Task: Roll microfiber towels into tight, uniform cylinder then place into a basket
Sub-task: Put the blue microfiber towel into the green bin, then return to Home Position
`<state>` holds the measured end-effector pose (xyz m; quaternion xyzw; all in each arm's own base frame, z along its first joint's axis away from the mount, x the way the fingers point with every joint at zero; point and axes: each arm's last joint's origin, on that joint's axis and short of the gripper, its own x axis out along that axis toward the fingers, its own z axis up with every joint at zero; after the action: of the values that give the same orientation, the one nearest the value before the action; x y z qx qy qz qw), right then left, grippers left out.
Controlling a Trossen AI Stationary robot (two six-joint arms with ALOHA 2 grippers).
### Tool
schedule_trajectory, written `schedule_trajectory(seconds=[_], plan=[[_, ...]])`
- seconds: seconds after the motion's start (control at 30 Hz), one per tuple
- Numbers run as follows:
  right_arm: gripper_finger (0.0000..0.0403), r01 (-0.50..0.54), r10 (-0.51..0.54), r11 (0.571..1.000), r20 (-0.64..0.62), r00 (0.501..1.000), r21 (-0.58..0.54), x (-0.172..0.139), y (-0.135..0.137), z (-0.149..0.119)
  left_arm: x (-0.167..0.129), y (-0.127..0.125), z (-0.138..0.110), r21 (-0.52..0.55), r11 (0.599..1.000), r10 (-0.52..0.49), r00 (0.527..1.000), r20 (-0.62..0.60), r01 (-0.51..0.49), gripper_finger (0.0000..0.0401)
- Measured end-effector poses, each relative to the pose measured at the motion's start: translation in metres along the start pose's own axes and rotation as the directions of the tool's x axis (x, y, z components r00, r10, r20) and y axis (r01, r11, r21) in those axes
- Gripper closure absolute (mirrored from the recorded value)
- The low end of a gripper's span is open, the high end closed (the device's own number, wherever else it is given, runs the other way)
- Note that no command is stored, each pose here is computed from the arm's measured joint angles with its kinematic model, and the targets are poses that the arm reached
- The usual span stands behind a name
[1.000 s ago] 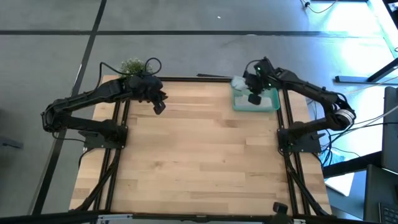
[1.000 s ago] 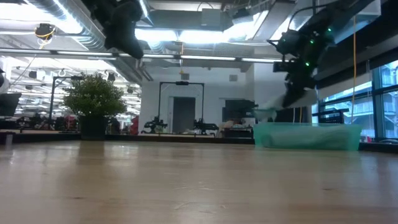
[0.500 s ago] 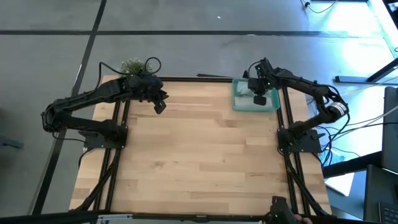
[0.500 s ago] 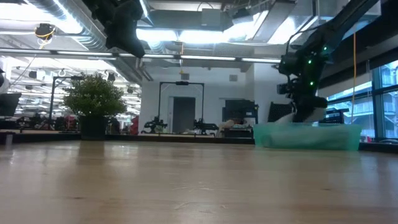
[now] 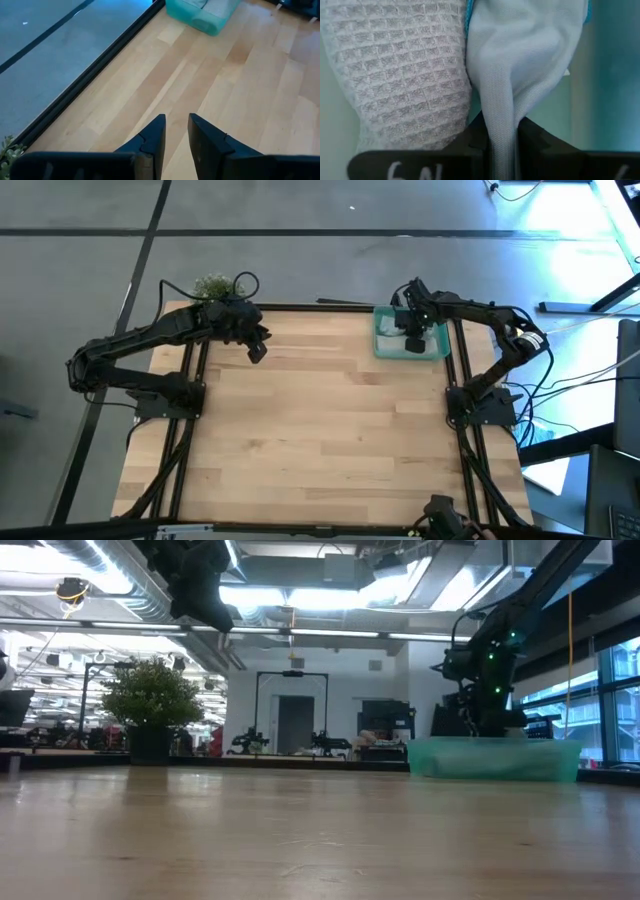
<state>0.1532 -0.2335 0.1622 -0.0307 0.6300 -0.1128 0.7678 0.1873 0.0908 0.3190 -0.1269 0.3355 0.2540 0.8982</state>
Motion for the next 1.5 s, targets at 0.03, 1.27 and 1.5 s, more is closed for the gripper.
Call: schedule_trajectory(seconds=[0.03, 1.27, 1.5], plan=[[0.0347, 0.0, 0.0, 1.0, 0.0, 1.0, 0.001, 0.0, 0.0, 0.0, 0.0, 0.0, 0.0, 0.0, 1.0, 0.0, 1.0, 0.0, 0.0, 0.0323], [0.0166, 0.202, -0.188, 0.965, -0.093, 0.978, 0.169, -0.034, -0.014, 0.033, 0.0, 0.0, 0.0, -0.002, 1.0, 0.0, 1.0, -0.001, 0.0, 0.0323], [0.0178, 0.169, -0.155, 0.964, -0.084, 0.984, 0.206, -0.047, -0.003, 0.052, 0.0, 0.0, -0.001, -0.002, 1.0, 0.001, 1.0, -0.011, -0.001, 0.0323]])
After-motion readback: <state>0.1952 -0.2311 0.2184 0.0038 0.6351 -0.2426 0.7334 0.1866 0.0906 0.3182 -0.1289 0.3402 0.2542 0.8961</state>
